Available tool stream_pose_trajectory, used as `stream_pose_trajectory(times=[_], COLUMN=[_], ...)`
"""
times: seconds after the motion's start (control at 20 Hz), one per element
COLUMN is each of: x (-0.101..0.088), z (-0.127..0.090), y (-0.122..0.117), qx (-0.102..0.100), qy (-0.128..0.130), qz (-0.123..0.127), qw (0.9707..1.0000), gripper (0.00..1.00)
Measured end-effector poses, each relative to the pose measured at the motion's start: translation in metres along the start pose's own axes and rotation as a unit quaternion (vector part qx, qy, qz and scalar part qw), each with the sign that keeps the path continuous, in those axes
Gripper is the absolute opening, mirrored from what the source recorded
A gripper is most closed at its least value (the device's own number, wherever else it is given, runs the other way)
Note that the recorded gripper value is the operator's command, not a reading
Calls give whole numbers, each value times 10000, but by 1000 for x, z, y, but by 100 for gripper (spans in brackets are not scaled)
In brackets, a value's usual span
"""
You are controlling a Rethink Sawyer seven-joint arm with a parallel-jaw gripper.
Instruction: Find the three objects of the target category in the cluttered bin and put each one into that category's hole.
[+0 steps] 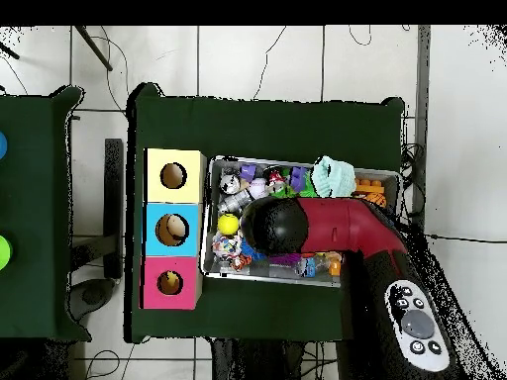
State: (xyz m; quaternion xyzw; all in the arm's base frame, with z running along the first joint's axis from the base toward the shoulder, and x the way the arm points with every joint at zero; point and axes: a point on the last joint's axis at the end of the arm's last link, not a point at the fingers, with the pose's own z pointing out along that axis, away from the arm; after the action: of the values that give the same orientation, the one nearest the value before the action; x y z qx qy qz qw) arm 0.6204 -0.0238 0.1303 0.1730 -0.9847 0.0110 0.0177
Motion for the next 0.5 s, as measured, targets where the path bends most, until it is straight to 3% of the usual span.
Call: stream_pose_trajectory(times=[0.35,0.5], x=[-2,2], z=[21,43], y=[18,24], qx=[6,-21], qy=[-247,-416], qz=[-114,-116], qw=[9996,9991], gripper=[100,100])
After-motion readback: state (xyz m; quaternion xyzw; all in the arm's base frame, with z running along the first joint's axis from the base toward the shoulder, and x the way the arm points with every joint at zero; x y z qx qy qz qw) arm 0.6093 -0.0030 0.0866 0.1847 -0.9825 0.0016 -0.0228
